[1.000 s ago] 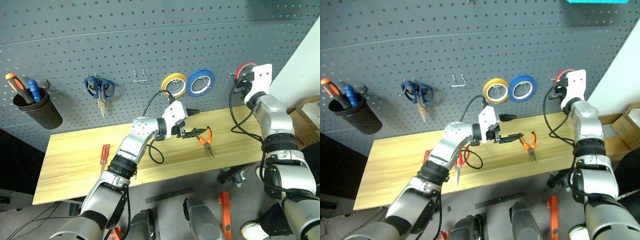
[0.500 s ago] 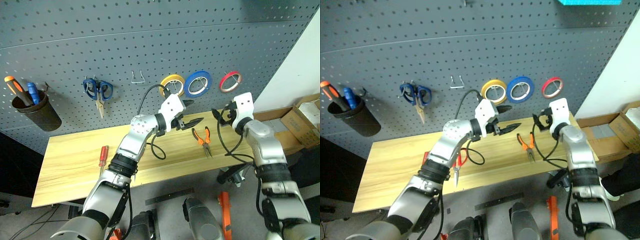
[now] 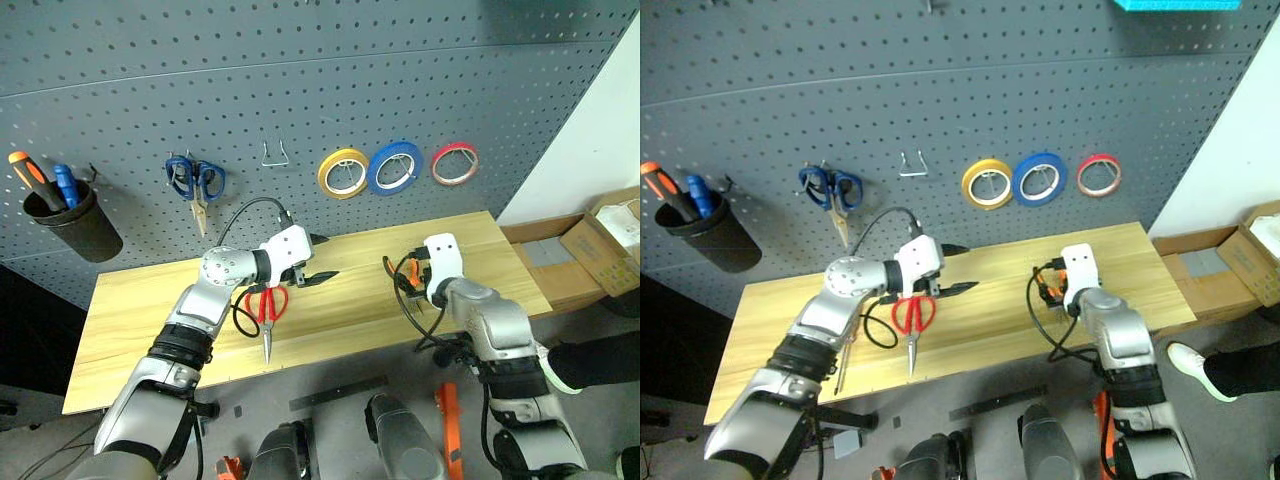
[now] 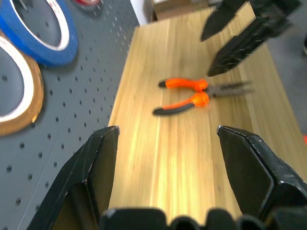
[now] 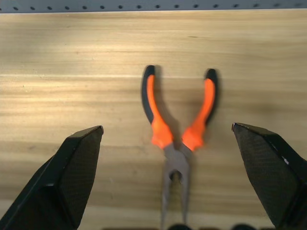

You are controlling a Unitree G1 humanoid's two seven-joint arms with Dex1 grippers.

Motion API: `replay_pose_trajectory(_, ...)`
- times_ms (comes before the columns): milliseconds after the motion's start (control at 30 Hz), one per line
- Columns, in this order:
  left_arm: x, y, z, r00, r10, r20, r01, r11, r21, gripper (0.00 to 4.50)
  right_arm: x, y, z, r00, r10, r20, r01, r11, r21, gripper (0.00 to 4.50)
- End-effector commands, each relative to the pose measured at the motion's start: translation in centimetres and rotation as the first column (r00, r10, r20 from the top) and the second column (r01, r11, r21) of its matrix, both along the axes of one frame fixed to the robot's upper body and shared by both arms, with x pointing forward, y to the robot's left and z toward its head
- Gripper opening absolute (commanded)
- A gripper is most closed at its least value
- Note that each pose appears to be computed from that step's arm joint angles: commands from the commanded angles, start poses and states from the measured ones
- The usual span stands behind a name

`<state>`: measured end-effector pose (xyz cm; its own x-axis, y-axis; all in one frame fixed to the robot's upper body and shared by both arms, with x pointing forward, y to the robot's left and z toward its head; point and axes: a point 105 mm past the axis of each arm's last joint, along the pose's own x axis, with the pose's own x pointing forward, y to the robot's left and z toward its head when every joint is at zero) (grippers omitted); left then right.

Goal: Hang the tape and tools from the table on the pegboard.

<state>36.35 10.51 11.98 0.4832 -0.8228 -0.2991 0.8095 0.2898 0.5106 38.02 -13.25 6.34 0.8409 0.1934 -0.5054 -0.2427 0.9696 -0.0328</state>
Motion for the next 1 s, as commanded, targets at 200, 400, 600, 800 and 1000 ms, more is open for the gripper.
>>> replay_pose_trajectory(200,-0.1,1.2,1.1,0.999,0.015,0.034,-0.015,1.0,0.007,3.52,3.2,-1.7,-2.6,0.993,-0.106,-0.051,0.103,0.992,-0.068,4.47)
replay_pose_trajectory(400,-0.3,1.2,1.1,0.999,0.02,0.029,-0.02,1.0,0.006,3.52,4.5,-1.5,-3.1,0.99,-0.119,-0.075,0.116,0.993,-0.037,4.47)
replay_pose_trajectory(600,-0.2,1.3,1.1,0.999,0.025,0.025,-0.025,1.0,0.006,3.52,4.7,-0.5,-3.8,0.985,-0.111,-0.129,0.114,0.993,0.017,4.47)
replay_pose_trajectory(800,0.0,1.3,1.2,0.999,0.029,0.03,-0.029,1.0,0.002,3.52,4.2,0.0,-4.6,0.984,-0.058,-0.168,0.062,0.998,0.021,4.47)
replay_pose_trajectory(1000,0.1,1.5,1.1,0.999,0.032,0.028,-0.032,0.999,0.004,3.52,4.0,-0.5,-5.3,0.986,-0.066,-0.155,0.062,0.998,-0.031,4.47)
